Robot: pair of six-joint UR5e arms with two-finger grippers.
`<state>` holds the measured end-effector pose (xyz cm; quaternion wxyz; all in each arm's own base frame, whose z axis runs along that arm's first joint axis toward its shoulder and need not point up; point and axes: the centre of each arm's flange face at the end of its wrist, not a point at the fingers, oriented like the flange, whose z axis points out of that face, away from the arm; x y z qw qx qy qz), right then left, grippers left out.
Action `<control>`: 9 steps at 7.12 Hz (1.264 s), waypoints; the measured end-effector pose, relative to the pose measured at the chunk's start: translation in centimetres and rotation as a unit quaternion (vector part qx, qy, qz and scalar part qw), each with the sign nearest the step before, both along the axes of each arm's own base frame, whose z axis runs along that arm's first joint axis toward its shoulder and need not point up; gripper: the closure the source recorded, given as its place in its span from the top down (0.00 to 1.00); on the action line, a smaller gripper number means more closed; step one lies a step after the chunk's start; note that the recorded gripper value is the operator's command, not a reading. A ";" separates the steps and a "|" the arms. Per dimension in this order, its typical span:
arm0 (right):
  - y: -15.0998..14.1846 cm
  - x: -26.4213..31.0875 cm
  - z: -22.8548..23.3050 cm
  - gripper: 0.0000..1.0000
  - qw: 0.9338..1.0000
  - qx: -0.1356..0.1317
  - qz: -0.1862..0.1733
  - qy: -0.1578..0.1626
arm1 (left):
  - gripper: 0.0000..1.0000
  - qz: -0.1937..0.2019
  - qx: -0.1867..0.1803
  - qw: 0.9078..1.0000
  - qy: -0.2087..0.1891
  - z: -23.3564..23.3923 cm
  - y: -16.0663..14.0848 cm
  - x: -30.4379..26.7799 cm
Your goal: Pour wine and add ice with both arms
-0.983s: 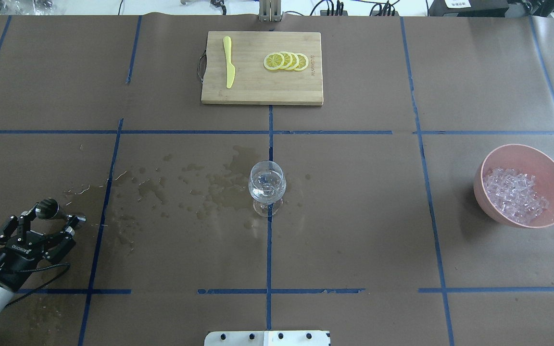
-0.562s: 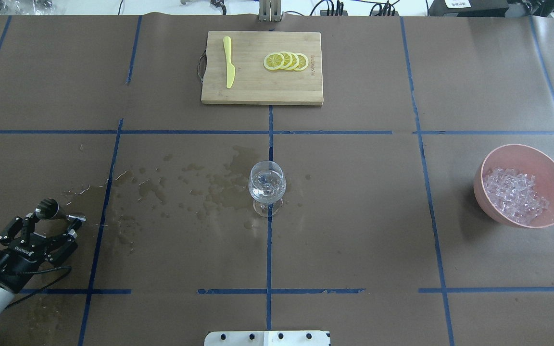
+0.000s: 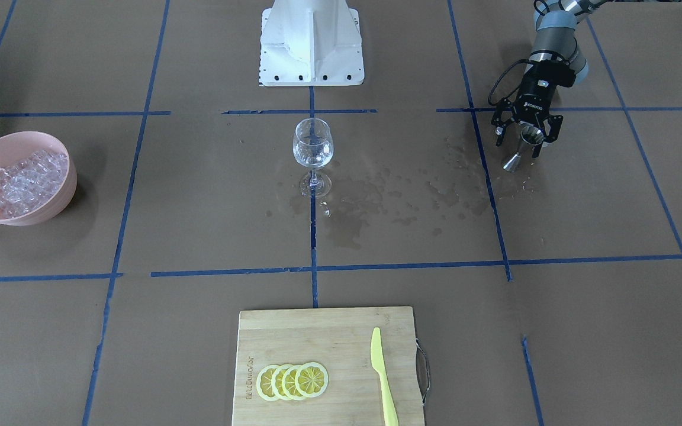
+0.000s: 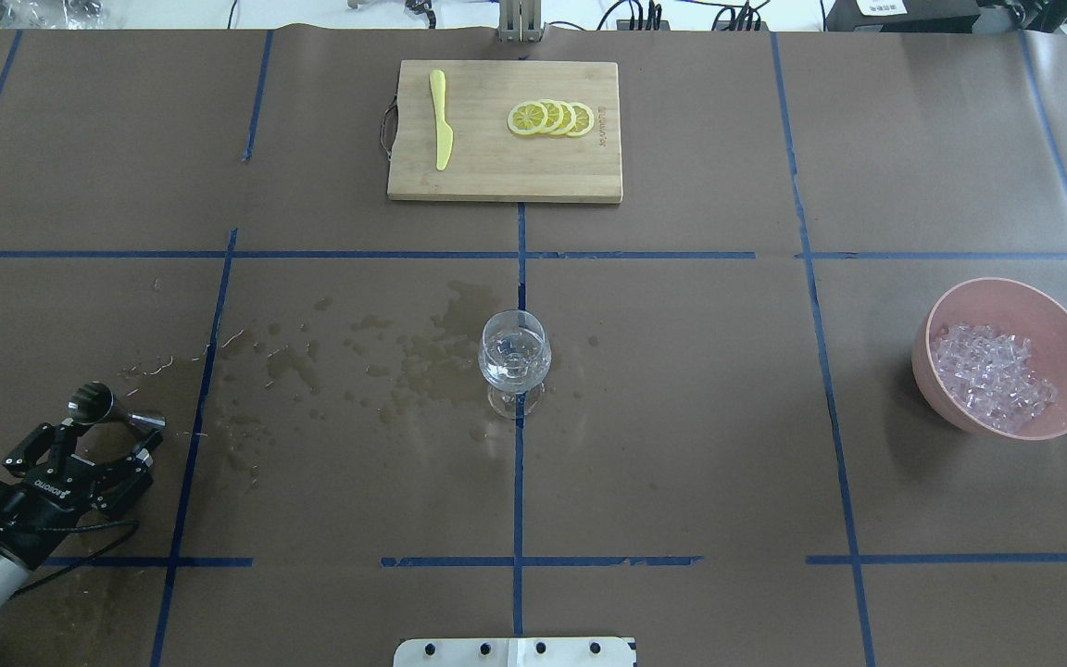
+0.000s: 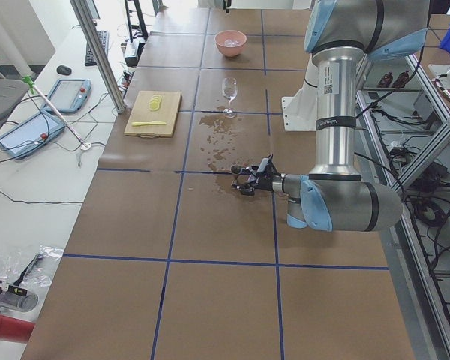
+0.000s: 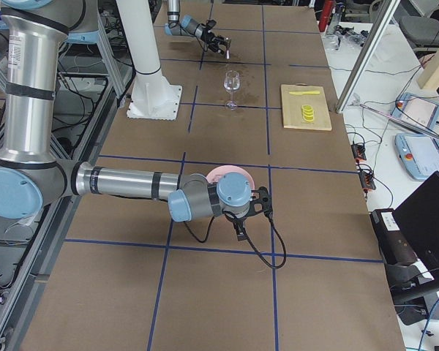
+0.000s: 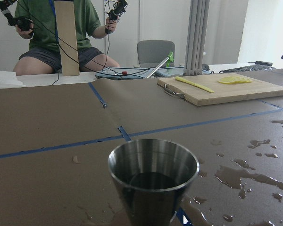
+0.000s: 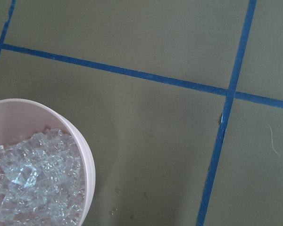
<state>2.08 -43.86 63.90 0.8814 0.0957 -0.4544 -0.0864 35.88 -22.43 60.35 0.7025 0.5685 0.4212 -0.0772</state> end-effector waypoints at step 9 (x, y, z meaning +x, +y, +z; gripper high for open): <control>0.0 0.0 0.0 1.00 1.000 0.000 0.000 0.001 | 0.85 0.000 -0.001 1.000 0.000 0.1 0.0 0.1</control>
